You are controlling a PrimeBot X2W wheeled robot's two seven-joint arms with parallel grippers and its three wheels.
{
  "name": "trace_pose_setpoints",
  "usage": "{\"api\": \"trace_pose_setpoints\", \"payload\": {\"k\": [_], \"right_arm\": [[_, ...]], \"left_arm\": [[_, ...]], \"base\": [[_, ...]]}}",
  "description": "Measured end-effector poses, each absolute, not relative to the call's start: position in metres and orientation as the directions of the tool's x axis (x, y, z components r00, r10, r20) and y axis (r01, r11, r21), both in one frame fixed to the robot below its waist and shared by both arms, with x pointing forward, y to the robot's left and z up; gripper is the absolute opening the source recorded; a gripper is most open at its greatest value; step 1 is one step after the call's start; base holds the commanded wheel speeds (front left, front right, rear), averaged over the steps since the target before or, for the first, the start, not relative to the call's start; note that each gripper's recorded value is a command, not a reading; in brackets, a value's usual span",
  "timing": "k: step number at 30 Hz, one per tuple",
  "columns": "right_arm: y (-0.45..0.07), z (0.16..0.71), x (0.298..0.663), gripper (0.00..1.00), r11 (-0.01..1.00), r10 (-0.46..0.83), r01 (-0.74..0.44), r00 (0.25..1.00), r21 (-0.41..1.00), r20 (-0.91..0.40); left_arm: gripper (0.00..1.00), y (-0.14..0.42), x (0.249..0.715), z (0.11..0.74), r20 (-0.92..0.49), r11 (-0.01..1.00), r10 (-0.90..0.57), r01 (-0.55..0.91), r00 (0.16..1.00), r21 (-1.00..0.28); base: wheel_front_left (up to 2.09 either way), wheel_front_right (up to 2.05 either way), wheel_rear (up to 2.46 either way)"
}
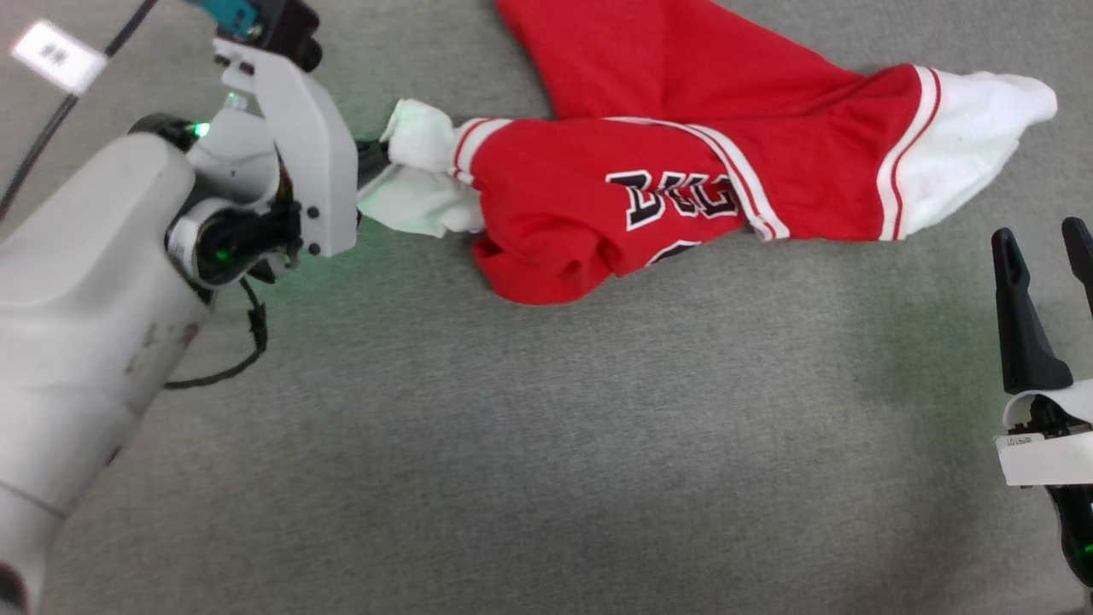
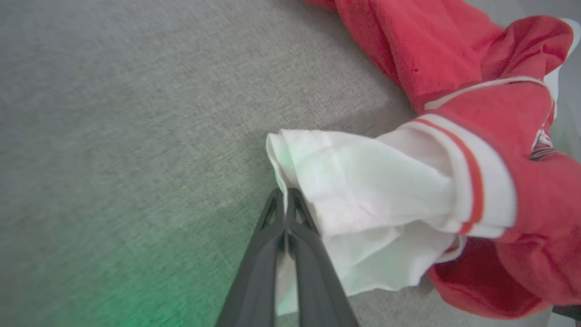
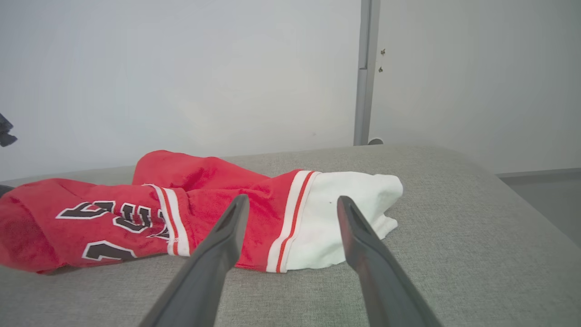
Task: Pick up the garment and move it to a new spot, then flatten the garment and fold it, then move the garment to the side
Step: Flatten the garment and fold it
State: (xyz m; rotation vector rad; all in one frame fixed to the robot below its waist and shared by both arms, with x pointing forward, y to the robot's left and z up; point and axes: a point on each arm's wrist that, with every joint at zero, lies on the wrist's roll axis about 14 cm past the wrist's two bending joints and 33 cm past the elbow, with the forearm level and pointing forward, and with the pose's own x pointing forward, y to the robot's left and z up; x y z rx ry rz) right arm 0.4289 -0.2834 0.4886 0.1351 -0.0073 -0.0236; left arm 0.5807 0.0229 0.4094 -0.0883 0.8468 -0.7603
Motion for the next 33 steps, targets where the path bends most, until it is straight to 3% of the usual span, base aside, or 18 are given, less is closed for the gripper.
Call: {"api": "trace_pose_setpoints", "payload": {"k": [6,12,20,25,33], "right_arm": [[-0.268,0.499,0.434,1.0,0.989,0.03,-0.035,0.999,0.141,0.04],[-0.252,0.507,0.435,1.0,0.984,0.073,-0.082,0.995,0.158,0.066],[-0.237,0.517,0.433,1.0,0.977,0.113,-0.128,0.989,0.171,0.095],[-0.239,0.518,0.431,1.0,0.976,0.113,-0.128,0.989,0.173,0.093],[-0.251,0.513,0.42,1.0,0.981,0.08,-0.091,0.994,0.172,0.069]], "left_arm": [[0.0,0.061,0.592,0.472,-0.449,0.767,-0.634,0.585,0.629,-0.264],[0.0,0.102,0.572,0.514,-0.313,0.793,-0.609,0.569,0.728,-0.218],[0.0,0.16,0.53,0.503,-0.279,0.852,-0.524,0.497,0.805,-0.165],[0.0,0.189,0.525,0.487,-0.287,0.877,-0.46,0.48,0.84,-0.003],[0.0,0.204,0.51,0.428,-0.429,0.879,-0.405,0.473,0.808,0.06]], "base": [[0.0,0.0,0.0],[0.0,0.0,0.0],[0.0,0.0,0.0],[0.0,0.0,0.0],[0.0,0.0,0.0]]}}
